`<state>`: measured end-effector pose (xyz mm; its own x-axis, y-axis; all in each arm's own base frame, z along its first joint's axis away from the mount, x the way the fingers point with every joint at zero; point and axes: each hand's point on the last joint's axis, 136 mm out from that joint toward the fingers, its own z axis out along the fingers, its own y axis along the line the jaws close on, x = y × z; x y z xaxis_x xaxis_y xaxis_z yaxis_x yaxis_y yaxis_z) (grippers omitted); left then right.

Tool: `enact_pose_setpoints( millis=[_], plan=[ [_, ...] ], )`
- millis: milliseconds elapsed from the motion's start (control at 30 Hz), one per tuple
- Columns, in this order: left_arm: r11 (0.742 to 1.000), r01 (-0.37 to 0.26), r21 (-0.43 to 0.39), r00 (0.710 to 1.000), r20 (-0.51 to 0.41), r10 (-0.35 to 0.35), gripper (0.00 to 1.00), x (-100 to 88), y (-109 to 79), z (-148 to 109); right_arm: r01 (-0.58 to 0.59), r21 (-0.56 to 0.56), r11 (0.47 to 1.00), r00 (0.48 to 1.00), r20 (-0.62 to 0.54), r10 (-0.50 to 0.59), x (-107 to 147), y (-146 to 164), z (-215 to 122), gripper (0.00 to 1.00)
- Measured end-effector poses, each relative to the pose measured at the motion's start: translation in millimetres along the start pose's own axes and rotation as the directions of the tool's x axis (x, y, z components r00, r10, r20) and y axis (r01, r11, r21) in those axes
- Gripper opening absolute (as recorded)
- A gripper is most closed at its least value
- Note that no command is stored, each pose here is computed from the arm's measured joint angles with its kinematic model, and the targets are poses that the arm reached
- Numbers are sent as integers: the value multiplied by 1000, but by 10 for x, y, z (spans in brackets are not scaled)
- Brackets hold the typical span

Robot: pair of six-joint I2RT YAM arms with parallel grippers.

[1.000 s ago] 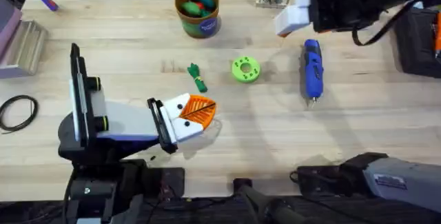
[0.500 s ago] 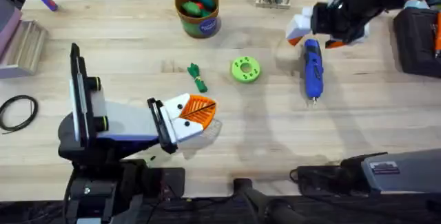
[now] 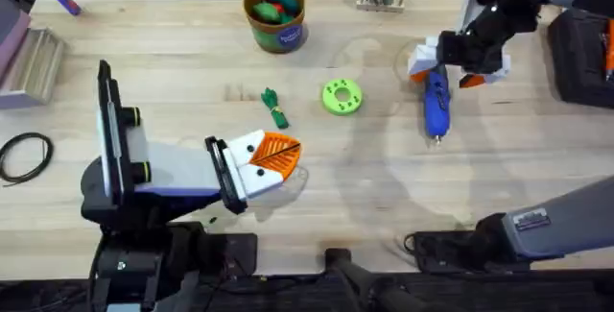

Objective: Pick up the gripper from the table and insert it into the empty holder that is missing its gripper. Then pick up a screw, insert it into the mounting hole, and use the screwdriver to tighten it. Finally, clean up the table by picking up the vegetable and placing it into the bucket.

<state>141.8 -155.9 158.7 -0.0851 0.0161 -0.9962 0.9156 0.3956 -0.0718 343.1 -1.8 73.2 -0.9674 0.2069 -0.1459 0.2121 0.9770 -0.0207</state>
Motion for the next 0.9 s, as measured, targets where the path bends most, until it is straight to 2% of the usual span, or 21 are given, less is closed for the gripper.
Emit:
enact_pose_setpoints(
  millis=[267,500,700,767,800,833,900],
  plan=[
    [1000,0,0,1000,0,0,8,0,0,0,-17,3,1000,1000,1,17,-70,1,141,926],
    [1000,0,0,1000,0,0,8,0,0,0,-27,22,999,997,-69,29,4,-9,387,926],
    [1000,0,0,1000,0,0,8,0,0,0,-36,19,999,997,-73,38,0,-22,389,916],
    [1000,0,0,1000,0,0,8,0,0,0,-36,19,999,997,-74,37,2,-22,389,864],
    [1000,0,0,1000,0,0,8,0,0,0,-34,20,999,997,-74,36,3,-24,389,800],
    [1000,0,0,1000,0,0,8,0,0,0,-37,21,999,996,-75,39,6,-24,388,696],
    [1000,0,0,1000,0,0,8,0,1,0,-34,26,999,996,-76,35,9,-37,388,404]
  ],
)
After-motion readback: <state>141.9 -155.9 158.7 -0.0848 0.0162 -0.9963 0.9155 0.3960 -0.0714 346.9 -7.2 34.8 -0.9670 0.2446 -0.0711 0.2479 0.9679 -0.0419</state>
